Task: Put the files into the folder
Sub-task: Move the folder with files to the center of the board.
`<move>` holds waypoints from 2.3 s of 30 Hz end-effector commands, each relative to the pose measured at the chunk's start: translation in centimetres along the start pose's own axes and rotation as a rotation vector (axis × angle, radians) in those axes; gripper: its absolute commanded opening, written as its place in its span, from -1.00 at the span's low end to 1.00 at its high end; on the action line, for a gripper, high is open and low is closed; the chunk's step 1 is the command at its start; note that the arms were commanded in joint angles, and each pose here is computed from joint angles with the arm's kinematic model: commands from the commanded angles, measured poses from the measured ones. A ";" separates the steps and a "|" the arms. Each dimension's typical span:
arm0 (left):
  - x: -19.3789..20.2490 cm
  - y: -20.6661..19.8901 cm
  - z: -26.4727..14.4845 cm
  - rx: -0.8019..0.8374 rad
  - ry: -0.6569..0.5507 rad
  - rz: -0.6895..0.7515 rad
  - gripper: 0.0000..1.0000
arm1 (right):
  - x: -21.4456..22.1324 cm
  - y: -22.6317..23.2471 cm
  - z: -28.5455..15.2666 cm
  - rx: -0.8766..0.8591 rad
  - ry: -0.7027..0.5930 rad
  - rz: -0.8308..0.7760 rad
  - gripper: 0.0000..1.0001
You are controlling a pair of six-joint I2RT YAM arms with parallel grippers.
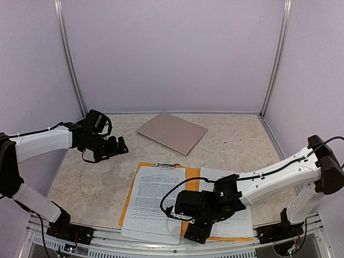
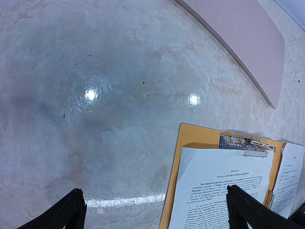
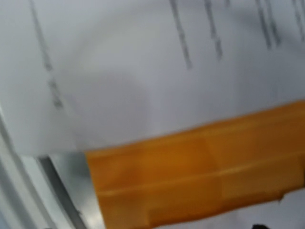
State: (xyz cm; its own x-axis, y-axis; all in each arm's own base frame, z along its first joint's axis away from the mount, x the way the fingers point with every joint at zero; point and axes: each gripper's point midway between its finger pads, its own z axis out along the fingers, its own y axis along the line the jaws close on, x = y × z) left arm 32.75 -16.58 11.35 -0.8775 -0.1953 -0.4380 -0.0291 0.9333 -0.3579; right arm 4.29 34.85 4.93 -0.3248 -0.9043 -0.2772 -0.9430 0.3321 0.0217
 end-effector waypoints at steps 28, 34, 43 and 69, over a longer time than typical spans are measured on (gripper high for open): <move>0.3 -0.9 1.1 0.009 0.033 0.000 0.98 | 1.1 -0.6 1.2 0.073 0.077 -0.105 0.75; 0.4 -0.9 1.3 0.010 0.037 0.001 0.98 | 1.2 -0.3 1.4 0.086 0.088 -0.127 0.74; 0.5 -0.9 1.3 0.013 0.041 0.000 0.97 | 1.5 -1.4 2.2 0.155 0.122 -0.131 0.69; 0.7 -1.0 1.6 0.013 0.052 0.001 0.98 | 0.5 -6.0 1.9 0.273 0.124 -0.115 0.63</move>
State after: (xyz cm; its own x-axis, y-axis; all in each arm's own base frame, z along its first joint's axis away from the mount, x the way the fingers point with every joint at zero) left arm 32.30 -17.50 9.53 -0.9055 -0.1797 -0.3844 -0.0339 0.9336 -0.3568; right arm 7.58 33.10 2.43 -0.2269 -0.9637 -0.1410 -0.9453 0.2528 -0.2063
